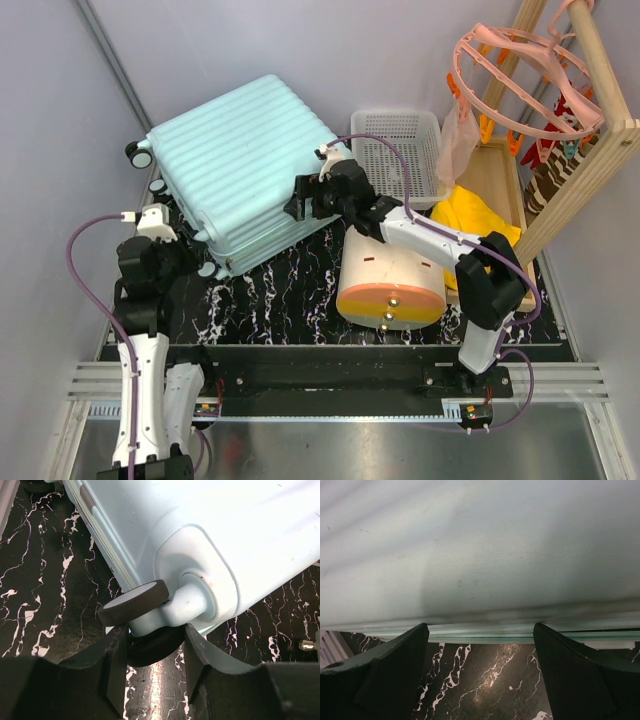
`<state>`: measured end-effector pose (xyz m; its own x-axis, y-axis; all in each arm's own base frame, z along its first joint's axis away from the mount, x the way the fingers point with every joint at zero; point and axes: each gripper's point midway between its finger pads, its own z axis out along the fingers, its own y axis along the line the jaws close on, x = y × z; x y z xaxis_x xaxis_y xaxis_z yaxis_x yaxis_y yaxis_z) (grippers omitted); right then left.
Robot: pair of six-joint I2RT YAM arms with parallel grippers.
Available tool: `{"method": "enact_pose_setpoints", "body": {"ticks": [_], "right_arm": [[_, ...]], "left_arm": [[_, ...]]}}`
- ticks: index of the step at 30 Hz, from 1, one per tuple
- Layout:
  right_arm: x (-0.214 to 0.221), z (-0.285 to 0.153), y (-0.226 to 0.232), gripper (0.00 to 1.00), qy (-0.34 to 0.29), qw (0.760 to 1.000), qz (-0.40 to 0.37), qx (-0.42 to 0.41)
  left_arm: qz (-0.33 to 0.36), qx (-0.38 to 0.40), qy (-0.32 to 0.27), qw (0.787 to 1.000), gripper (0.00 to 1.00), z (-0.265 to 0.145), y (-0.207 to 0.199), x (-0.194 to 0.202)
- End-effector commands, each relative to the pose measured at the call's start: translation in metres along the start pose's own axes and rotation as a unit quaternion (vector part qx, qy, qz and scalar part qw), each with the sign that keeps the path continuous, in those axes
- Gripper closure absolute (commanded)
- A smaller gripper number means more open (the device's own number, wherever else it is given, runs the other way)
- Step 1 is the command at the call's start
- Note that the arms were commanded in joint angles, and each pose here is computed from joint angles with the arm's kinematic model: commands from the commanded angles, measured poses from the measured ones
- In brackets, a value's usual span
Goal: Open, take out, and arrange the luggage
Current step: Adjust the luggage at the center of the board.
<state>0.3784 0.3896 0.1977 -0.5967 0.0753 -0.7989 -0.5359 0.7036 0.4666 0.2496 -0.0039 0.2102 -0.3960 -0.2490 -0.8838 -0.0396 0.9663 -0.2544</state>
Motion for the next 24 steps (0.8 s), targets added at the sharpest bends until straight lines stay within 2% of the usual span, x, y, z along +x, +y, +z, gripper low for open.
{"method": "enact_pose_setpoints", "body": {"ticks": [1, 7, 18, 24], "right_arm": [[-0.02, 0.004, -0.029, 0.07, -0.041, 0.998, -0.012, 0.043], [-0.015, 0.006, -0.054, 0.07, -0.035, 0.996, -0.002, 0.082], [-0.013, 0.036, -0.062, 0.06, -0.019, 0.997, -0.02, 0.069], [-0.03, 0.049, -0.071, 0.06, -0.025, 0.997, -0.024, 0.073]], "left_arm": [[-0.007, 0.057, -0.03, 0.998, 1.0, -0.009, -0.023, -0.008], [-0.055, 0.111, -0.021, 0.992, 1.0, -0.013, -0.042, 0.009], [-0.073, 0.143, -0.034, 0.986, 1.0, -0.026, -0.056, 0.007], [-0.084, 0.157, -0.03, 0.983, 1.0, -0.024, -0.061, 0.009]]}}
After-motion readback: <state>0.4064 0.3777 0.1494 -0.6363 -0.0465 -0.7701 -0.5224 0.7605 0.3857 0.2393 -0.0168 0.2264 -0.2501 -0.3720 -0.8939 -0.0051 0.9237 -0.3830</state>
